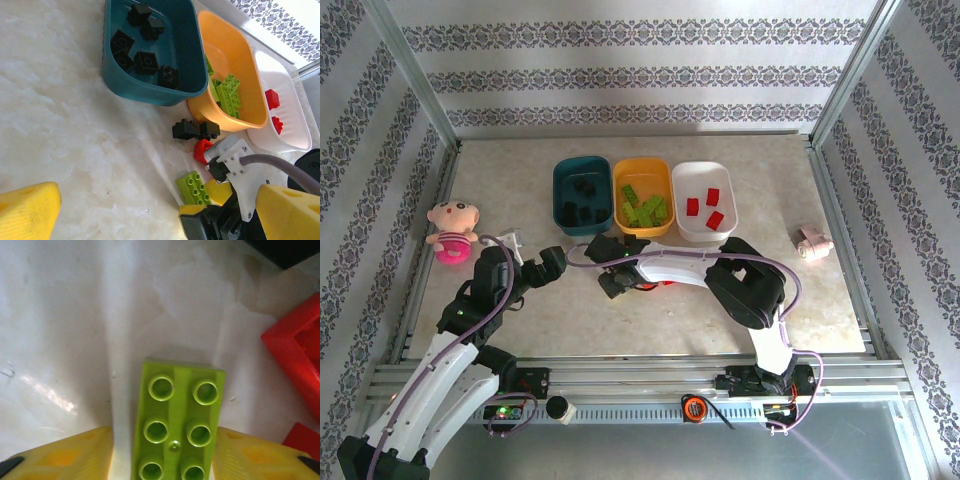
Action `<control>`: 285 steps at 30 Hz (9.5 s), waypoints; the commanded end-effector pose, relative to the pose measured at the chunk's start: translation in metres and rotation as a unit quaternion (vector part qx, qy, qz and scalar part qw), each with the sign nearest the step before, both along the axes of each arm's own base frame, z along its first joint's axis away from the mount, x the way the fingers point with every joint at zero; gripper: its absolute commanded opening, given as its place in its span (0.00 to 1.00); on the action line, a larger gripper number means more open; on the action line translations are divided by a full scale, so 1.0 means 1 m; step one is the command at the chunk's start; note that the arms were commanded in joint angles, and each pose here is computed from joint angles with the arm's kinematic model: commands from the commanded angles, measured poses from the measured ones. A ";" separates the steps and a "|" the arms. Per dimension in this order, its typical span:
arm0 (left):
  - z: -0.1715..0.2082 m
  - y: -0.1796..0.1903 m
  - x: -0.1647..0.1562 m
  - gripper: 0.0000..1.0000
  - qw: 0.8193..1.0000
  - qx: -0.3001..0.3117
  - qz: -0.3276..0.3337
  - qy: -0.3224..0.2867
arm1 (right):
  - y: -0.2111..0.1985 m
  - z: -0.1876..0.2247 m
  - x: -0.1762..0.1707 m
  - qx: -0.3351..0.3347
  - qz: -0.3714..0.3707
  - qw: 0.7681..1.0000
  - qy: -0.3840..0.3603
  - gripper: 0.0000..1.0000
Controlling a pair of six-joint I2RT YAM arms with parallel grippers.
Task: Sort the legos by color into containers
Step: Pick up the lego from the center of the table, then place the lego in the container, then pick up the lego from the center of the table, then place the lego in the container, then pick up the lego from the center of the table, then place the lego in the container, then pick up the lego from the center of the table.
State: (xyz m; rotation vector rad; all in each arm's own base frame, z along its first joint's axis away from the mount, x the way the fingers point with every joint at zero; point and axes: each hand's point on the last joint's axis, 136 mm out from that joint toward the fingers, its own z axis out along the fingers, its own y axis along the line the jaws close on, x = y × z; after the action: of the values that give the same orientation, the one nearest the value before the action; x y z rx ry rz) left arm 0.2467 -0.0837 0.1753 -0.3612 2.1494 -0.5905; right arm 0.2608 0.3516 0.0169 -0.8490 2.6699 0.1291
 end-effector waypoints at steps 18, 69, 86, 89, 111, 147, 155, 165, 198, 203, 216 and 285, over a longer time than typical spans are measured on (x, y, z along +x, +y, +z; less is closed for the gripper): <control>-0.015 -0.010 0.007 1.00 0.999 -0.032 -0.007 0.002 | -0.029 0.134 0.078 0.169 -0.079 0.976 -0.114 0.25; -0.054 -0.023 0.004 1.00 0.997 -0.039 -0.036 0.055 | -0.079 0.026 -0.029 0.056 -0.149 0.987 0.017 0.64; -0.053 -0.021 0.002 1.00 0.997 -0.041 -0.033 0.048 | -0.081 0.005 0.003 -0.004 -0.174 0.985 -0.019 0.64; -0.053 -0.021 0.002 1.00 0.997 -0.040 -0.034 0.050 | -0.083 0.008 0.006 -0.012 -0.172 0.985 -0.028 0.64; -0.061 -0.024 0.001 1.00 0.997 -0.048 -0.037 0.057 | -0.072 0.005 0.015 -0.002 -0.135 0.991 -0.023 0.44; -0.066 -0.033 0.000 1.00 0.994 -0.076 -0.050 0.061 | -0.215 0.074 0.187 0.080 -0.377 0.918 -0.099 0.61; -0.064 -0.035 0.003 1.00 0.994 -0.078 -0.052 0.057 | -0.201 0.097 0.122 0.099 -0.339 0.929 -0.109 0.73; -0.075 -0.038 0.007 1.00 0.993 -0.084 -0.053 0.069 | -0.175 0.048 0.023 0.100 -0.313 0.944 -0.039 0.97; -0.072 -0.037 0.007 1.00 0.993 -0.075 -0.056 0.070 | -0.174 0.126 0.092 0.169 -0.286 0.936 -0.116 0.49; -0.069 -0.037 0.005 1.00 0.993 -0.076 -0.058 0.071 | -0.205 0.126 0.147 0.144 -0.325 0.925 -0.135 0.49; -0.061 -0.036 0.003 1.00 0.994 -0.074 -0.056 0.063 | -0.244 0.085 0.195 0.110 -0.385 0.911 -0.096 0.85; -0.077 -0.032 0.004 1.00 0.994 -0.070 -0.044 0.074 | -0.129 0.098 0.059 0.164 -0.164 0.966 -0.114 0.49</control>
State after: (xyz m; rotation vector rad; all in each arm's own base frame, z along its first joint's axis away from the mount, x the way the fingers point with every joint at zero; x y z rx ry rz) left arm 0.2490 -0.1143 0.0979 -0.4028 2.2946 -0.7734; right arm 0.3082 0.2468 0.1136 -0.4090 2.4340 0.3916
